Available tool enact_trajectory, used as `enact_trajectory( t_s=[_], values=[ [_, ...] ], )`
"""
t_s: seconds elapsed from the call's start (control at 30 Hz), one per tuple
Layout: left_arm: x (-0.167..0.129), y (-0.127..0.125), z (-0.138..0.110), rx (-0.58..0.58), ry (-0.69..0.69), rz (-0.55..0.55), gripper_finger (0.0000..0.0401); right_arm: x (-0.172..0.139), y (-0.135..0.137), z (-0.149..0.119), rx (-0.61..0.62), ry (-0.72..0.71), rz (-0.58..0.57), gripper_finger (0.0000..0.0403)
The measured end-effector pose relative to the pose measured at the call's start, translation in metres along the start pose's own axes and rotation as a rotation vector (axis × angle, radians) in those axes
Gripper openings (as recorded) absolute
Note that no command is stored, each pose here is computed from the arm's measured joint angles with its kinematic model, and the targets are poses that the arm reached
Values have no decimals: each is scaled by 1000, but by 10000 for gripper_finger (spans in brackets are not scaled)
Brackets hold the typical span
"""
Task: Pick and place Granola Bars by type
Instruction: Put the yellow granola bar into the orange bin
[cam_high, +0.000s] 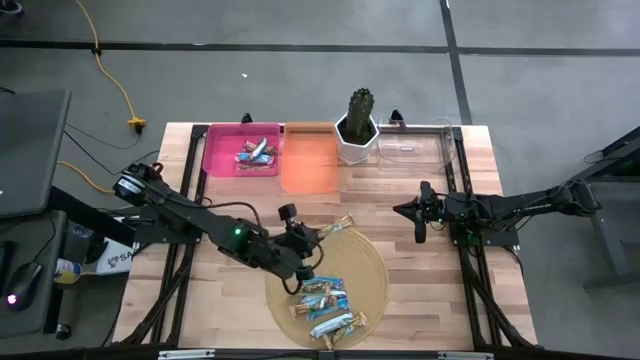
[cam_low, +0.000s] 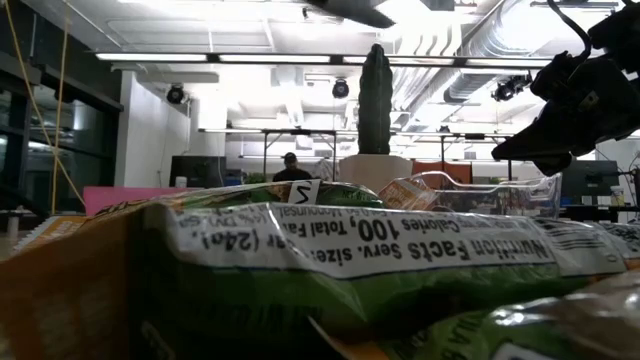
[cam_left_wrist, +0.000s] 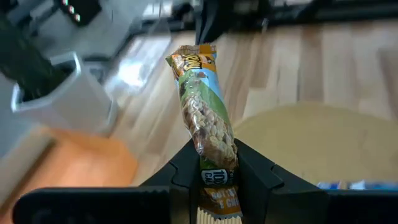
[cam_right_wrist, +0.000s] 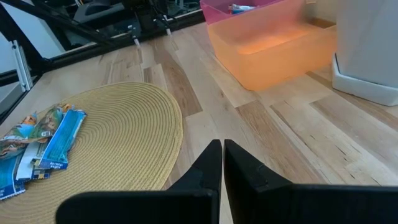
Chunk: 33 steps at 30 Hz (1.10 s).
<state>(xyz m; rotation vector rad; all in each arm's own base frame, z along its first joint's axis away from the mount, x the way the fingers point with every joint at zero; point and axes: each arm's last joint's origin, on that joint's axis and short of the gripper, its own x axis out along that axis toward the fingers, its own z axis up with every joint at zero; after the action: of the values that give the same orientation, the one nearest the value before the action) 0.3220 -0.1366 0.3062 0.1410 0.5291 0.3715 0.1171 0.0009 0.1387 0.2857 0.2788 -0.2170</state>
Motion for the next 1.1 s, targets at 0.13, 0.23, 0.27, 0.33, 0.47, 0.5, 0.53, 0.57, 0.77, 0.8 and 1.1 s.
enact_trajectory(
  t_s=[0.13,0.23,0.27,0.33,0.47,0.5,0.53,0.57,0.77,0.8,1.1],
  values=[
    [-17,9,32,26,-65,-7,68,0,0,0,-1,0,0,0],
    [-34,21,52,18,-132,21,68,0,0,0,-1,0,1,0],
    [-40,26,57,11,-154,40,68,0,0,0,-2,1,0,0],
    [-53,39,65,-16,-195,96,68,0,0,0,-1,1,0,0],
    [-80,70,75,-99,-260,244,68,0,0,0,-2,1,0,0],
    [-87,77,77,-110,-272,284,68,0,0,0,-1,0,0,0],
    [-93,83,78,-123,-284,324,68,0,0,0,0,0,0,0],
    [-97,88,79,-130,-291,362,68,0,0,0,0,0,0,0],
    [-101,117,82,-177,-292,493,68,0,0,0,-2,1,0,0],
    [-98,122,83,-187,-288,515,68,0,0,0,-2,0,0,0],
    [-58,184,85,-284,-228,619,68,0,0,0,-2,0,0,0]
  ],
)
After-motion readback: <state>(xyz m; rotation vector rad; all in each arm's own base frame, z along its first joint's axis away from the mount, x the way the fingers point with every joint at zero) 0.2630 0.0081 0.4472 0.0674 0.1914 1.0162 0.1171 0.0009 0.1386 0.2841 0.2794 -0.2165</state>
